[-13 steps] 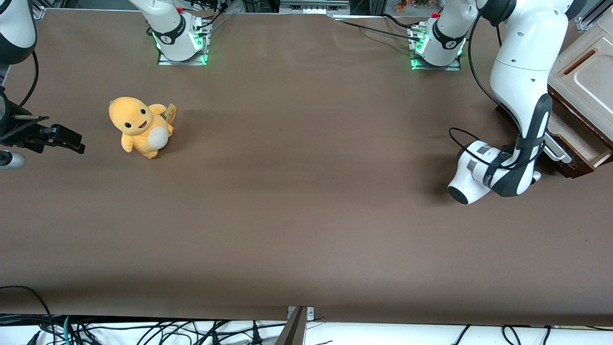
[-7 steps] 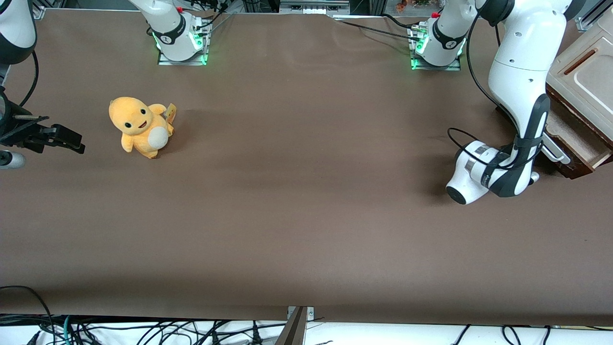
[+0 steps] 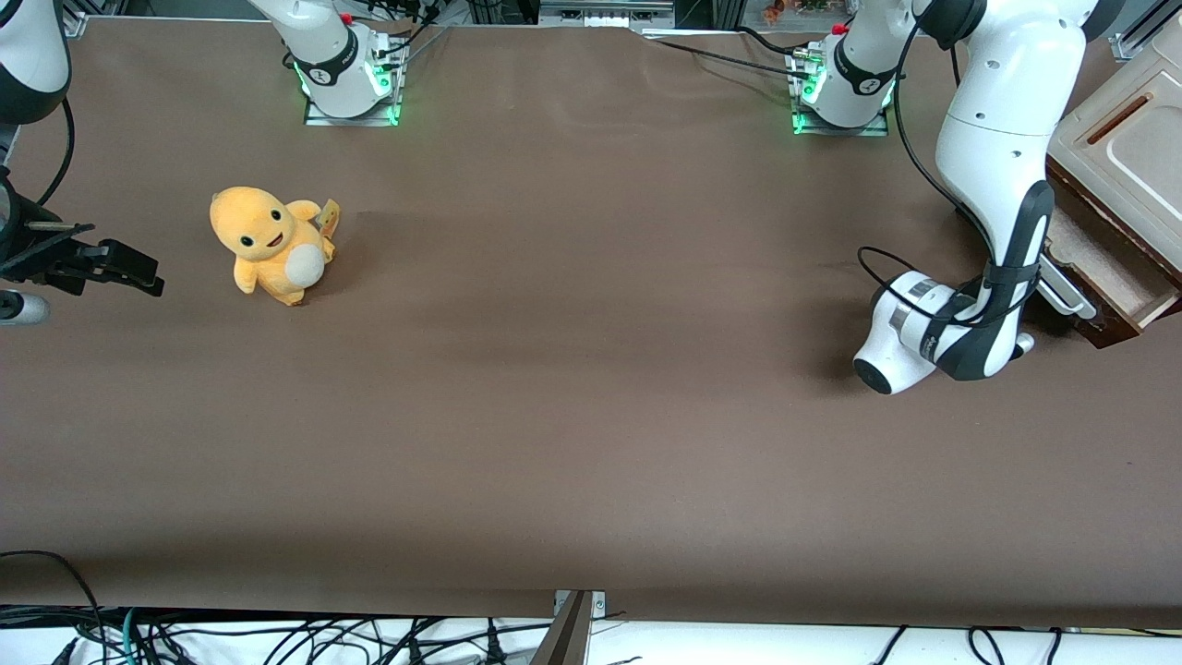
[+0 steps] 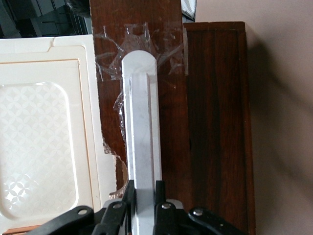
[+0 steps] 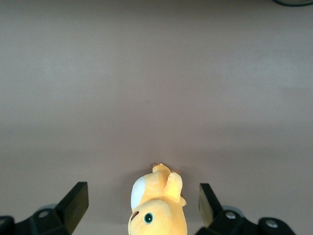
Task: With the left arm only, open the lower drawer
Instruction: 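Keep pulling the drawer out along its runners with the left gripper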
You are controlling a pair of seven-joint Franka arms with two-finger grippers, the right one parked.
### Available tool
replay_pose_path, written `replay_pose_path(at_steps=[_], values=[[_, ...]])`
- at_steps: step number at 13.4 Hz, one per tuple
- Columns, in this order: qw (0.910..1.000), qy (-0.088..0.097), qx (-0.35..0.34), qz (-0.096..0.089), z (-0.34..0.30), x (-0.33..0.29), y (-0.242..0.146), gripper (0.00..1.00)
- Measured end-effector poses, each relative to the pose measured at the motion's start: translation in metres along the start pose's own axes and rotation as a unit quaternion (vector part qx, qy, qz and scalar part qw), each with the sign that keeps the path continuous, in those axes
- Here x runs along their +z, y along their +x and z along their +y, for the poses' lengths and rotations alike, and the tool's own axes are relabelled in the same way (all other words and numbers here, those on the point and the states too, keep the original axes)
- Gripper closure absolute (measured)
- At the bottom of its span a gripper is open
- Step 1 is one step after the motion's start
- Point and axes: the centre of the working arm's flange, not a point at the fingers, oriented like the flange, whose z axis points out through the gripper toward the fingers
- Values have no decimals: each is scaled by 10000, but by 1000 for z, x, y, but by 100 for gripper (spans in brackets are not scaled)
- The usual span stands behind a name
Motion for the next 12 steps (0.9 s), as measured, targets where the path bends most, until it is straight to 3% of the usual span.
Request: replay_pose_path(at_steps=[12], values=[[10000,25,-6,11,0,-3,-1,81]])
